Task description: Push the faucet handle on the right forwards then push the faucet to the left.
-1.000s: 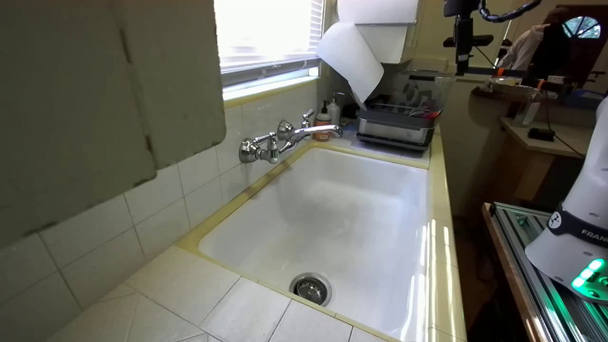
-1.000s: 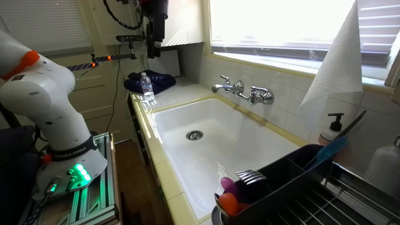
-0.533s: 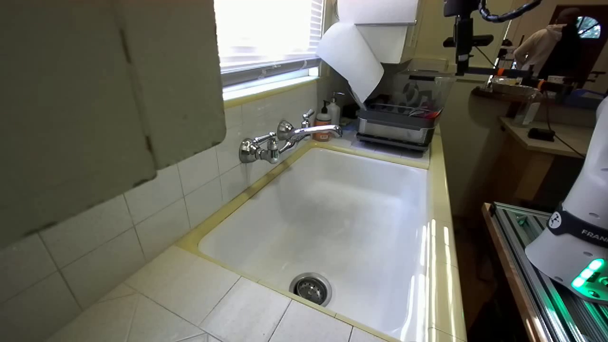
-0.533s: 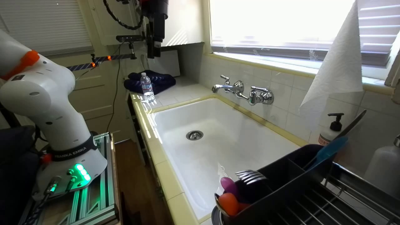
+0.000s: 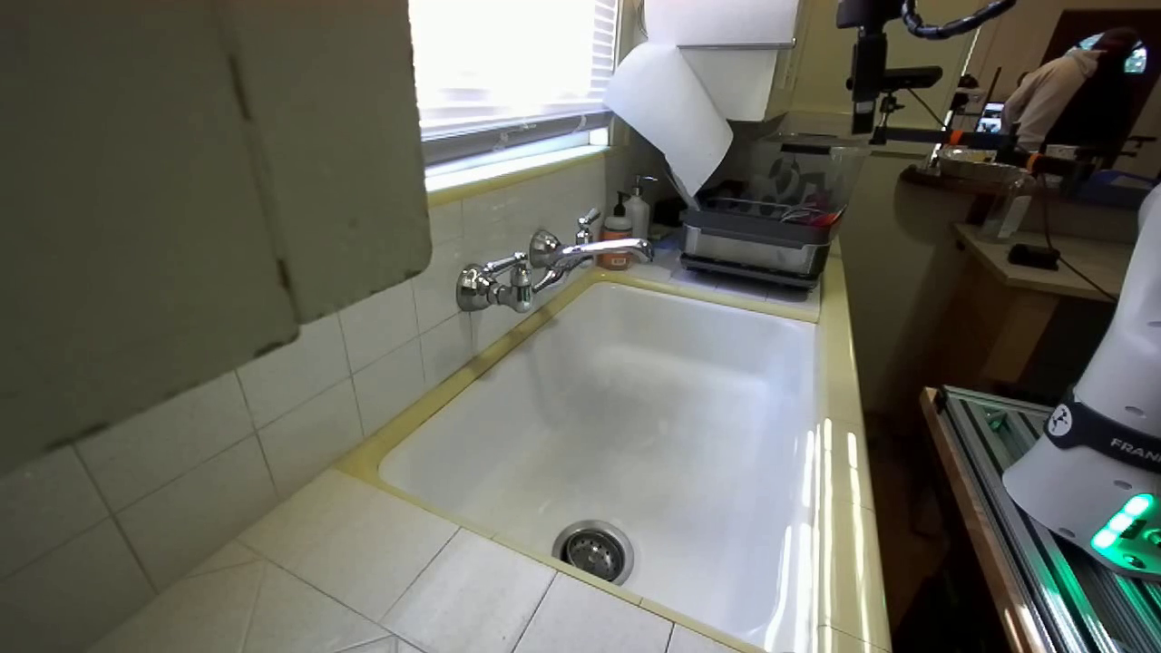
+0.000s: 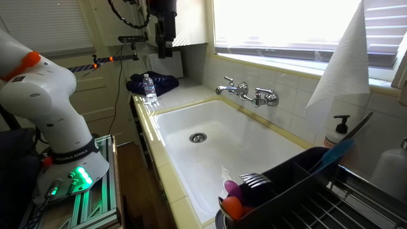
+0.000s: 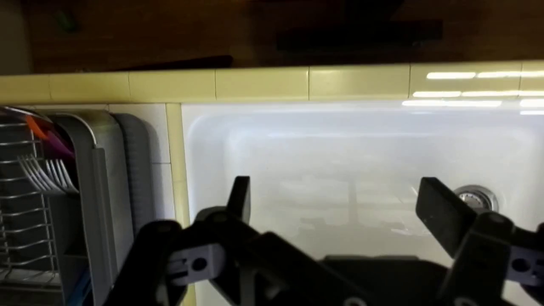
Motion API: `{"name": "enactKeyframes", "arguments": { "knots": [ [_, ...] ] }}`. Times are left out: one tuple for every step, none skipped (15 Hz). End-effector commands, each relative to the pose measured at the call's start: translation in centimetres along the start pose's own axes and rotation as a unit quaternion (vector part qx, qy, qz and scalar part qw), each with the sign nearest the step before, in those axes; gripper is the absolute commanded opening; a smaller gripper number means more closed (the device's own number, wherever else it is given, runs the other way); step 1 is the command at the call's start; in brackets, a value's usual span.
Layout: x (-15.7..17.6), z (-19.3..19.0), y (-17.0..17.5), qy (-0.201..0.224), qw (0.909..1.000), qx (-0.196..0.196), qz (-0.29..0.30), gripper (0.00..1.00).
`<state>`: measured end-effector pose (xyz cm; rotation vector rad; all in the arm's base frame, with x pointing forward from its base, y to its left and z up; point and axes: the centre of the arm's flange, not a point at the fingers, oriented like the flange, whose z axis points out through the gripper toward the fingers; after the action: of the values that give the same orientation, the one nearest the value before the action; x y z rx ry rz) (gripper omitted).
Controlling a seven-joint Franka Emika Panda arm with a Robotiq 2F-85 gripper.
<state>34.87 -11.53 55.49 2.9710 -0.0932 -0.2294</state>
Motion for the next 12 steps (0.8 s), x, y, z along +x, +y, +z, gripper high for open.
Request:
{"name": "enactKeyframes", "arguments": {
  "knots": [
    [3.4, 0.4, 3.2, 0.053, 0.9986, 0.006, -0.002, 1.00],
    [4.4, 0.5, 3.8, 0.073, 0.9974, 0.002, 0.000, 1.00],
    [5.3, 0.6, 4.5, 0.084, 0.9963, 0.013, -0.007, 1.00],
    [6.2, 0.8, 5.0, 0.091, 0.9957, 0.018, -0.007, 1.00],
    [6.8, 1.0, 5.3, 0.098, 0.9950, 0.018, -0.012, 1.00],
    [7.4, 1.3, 5.5, 0.100, 0.9947, 0.019, -0.013, 1.00],
    [5.5, 1.1, 4.8, 0.094, 0.9955, 0.008, -0.004, 1.00],
    [6.0, 1.3, 5.0, 0.092, 0.9957, 0.007, -0.004, 1.00],
    [6.1, 1.4, 4.9, 0.090, 0.9959, 0.007, -0.004, 1.00],
    [6.1, 1.4, 4.8, 0.091, 0.9959, 0.007, -0.005, 1.00],
    [6.1, 1.3, 4.8, 0.092, 0.9957, 0.006, -0.006, 1.00],
    [6.0, 1.1, 4.8, 0.094, 0.9956, 0.006, -0.006, 1.00]
  ]
}}
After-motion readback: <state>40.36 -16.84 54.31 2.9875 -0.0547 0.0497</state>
